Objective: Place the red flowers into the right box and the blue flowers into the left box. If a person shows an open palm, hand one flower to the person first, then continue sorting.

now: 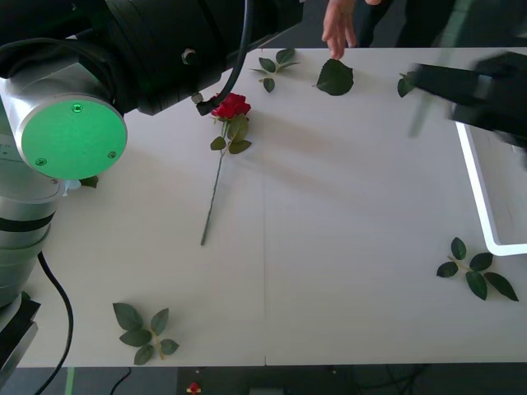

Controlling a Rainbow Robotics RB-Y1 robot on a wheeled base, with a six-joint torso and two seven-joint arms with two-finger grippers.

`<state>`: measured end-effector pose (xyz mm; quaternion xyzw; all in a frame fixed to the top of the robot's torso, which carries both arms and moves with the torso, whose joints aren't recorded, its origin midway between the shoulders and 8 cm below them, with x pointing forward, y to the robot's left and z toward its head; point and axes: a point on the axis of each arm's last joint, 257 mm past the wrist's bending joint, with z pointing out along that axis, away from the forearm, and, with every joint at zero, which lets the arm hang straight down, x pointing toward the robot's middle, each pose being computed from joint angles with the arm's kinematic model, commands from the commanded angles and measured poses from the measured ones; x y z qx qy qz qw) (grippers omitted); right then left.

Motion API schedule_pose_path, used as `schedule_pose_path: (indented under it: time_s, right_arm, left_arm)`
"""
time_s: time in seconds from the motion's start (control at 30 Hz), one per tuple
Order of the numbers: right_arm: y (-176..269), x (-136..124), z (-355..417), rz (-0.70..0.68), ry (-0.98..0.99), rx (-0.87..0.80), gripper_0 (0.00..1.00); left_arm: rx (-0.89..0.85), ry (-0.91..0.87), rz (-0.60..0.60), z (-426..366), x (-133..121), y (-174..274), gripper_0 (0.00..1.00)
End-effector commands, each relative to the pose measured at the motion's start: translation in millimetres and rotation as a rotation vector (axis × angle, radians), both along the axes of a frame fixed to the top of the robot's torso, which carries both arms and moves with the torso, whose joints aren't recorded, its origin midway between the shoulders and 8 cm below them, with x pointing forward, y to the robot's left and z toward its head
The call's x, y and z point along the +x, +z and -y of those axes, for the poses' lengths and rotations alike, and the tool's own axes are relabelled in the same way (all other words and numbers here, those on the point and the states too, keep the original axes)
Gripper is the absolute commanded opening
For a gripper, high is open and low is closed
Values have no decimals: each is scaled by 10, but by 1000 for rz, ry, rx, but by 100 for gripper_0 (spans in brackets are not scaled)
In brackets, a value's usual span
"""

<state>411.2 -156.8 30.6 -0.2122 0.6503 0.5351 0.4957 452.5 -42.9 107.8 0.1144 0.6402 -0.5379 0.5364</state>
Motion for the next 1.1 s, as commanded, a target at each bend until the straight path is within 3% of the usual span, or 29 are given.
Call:
schedule_pose_path:
  time_s: [0.03,0.43,0.83,1.1]
  right_arm:
    - [213,129,632,182,-197,-129,0]
    - [666,962,811,563,-544,-325,0]
    - [615,1849,588,650,-708,-353,0]
    - [711,2133,594,668,-759,-354,0]
  left_arm:
    - [-52,-53,-10,113,-216,101,100]
    - [-52,-53,-10,113,-216,101,100]
    - [-52,-53,-10,113,-216,101,100]
    - [-52,-53,-10,113,-216,101,100]
